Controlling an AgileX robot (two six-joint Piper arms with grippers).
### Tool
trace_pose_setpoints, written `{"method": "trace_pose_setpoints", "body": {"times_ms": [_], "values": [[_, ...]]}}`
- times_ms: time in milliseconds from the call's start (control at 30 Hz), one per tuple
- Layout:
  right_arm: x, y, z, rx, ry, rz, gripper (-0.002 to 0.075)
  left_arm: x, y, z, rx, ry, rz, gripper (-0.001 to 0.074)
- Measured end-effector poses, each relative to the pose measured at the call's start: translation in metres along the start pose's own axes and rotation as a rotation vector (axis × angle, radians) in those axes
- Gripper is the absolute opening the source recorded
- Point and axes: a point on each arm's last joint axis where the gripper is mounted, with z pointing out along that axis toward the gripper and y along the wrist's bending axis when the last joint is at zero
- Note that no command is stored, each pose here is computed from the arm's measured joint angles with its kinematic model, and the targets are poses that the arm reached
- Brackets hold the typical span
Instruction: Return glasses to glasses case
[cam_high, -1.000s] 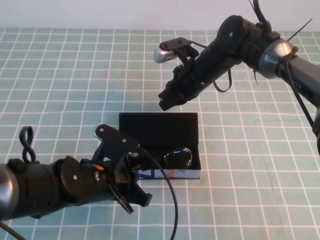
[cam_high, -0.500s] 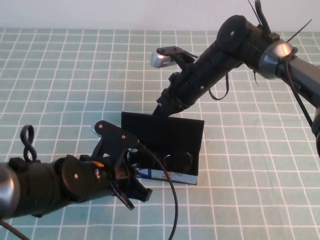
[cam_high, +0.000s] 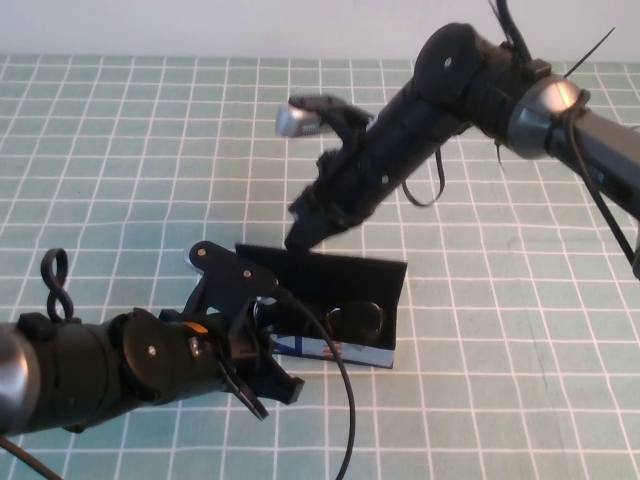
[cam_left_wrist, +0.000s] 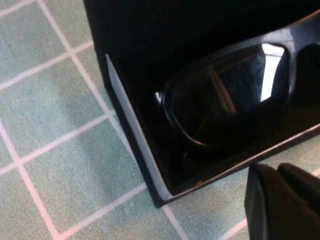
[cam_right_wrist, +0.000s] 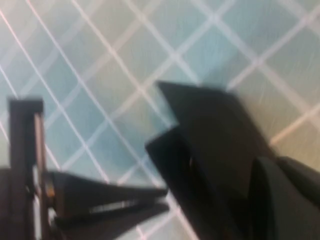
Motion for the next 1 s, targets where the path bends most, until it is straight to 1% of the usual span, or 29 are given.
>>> {"method": "trace_pose_setpoints", "body": {"times_ms": [167,300,433,567,667,733,833,933,1000], "values": [[0.02,0.003,0.024,-0.001,0.106,0.02,-0.0011,0.0,0.0,0.0,0.005,0.005,0.0,0.0001],[0.029,0.001,0.031,0.004,0.15,0.031,-0.0011,0.003,-0.003,0.0,0.032,0.031,0.022,0.0001],[0.03,-0.001,0.032,0.017,0.16,0.019,-0.0011,0.008,-0.008,-0.001,0.096,0.083,0.135,0.0001],[0.031,-0.002,0.032,0.023,0.167,-0.025,-0.0011,0.016,-0.017,-0.004,0.209,0.152,0.284,0.0001],[0.031,-0.002,0.028,0.044,0.174,-0.069,-0.0011,0.016,-0.023,-0.017,0.303,0.16,0.414,0.0001],[0.029,0.001,0.017,0.066,0.165,-0.091,-0.0011,0.013,-0.026,-0.029,0.344,0.144,0.481,0.0001],[0.023,0.011,-0.014,0.101,0.11,-0.122,-0.0011,0.005,-0.029,-0.053,0.382,0.105,0.607,0.0001],[0.017,0.029,-0.06,0.153,0.012,-0.161,-0.0011,-0.009,-0.027,-0.085,0.425,0.101,0.737,0.0001],[0.016,0.046,-0.096,0.197,-0.05,-0.197,-0.0011,-0.019,-0.019,-0.109,0.446,0.165,0.793,0.0001]]}}
